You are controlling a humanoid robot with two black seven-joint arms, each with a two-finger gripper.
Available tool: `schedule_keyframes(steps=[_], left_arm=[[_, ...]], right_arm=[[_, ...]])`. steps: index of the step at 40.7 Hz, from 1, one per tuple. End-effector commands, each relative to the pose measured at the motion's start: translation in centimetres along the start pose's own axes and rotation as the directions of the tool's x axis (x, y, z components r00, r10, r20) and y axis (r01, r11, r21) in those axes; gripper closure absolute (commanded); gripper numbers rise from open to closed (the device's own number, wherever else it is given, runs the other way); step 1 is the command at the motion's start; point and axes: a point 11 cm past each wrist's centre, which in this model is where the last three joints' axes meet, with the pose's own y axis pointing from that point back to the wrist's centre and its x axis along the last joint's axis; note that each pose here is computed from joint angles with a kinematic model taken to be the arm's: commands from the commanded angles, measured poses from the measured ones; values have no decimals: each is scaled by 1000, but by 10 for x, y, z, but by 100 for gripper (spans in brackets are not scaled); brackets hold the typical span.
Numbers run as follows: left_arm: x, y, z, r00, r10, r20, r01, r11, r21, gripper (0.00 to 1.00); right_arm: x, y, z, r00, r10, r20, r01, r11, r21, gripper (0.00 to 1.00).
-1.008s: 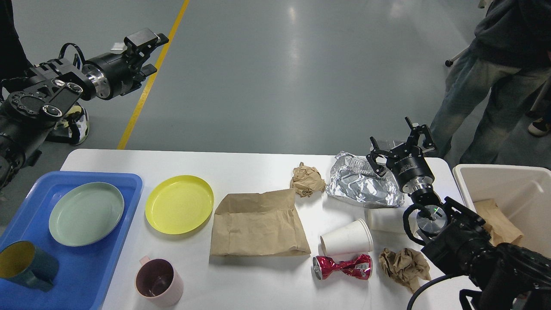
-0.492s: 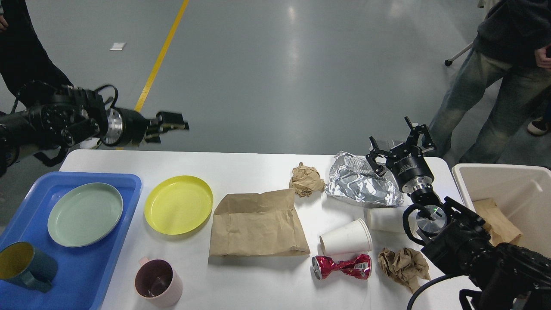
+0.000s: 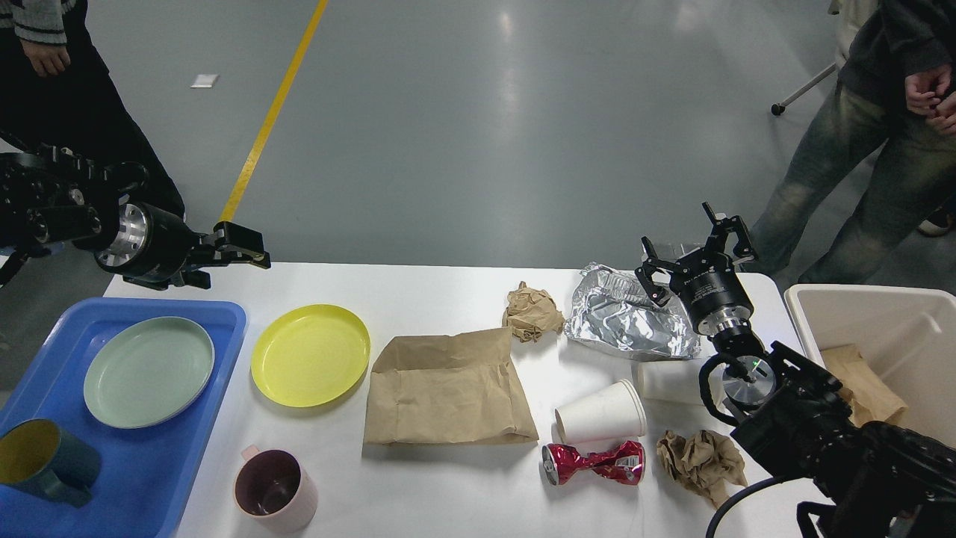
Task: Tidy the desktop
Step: 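Raise the left arm up and away from the blue tray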
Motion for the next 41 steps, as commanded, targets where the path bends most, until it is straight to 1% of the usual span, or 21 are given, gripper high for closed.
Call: schedule_keyframes(steps=[1, 4, 13, 19, 26, 34, 41], left_arm=[[2, 31, 1, 1000, -9, 5, 9, 999, 48, 4], [11, 49, -6, 1000, 4, 11, -5, 995, 96, 4], [18, 58, 5, 999, 15, 30, -17, 995, 95, 4], [15, 51, 15, 998, -7, 57, 2, 995, 97, 4], [-5, 42, 18, 994, -105, 27, 102, 990, 101, 4], [-5, 37, 35, 991, -120, 64, 113, 989, 94, 4], [-11, 30, 37, 987, -142, 73, 135, 986, 103, 4]], right_arm=[[0, 0, 0, 1000, 0, 0, 0, 1000, 0, 0], [0, 0, 0, 1000, 0, 0, 0, 1000, 0, 0], [0, 0, 0, 1000, 0, -1, 0, 1000, -1, 0], [0, 0, 0, 1000, 0, 0, 0, 1000, 0, 0], [0, 0, 0, 1000, -1, 1, 1, 1000, 0, 0], [-1, 0, 0, 1000, -4, 2, 4, 1000, 0, 0], [-1, 0, 0, 1000, -4, 1, 4, 1000, -1, 0]])
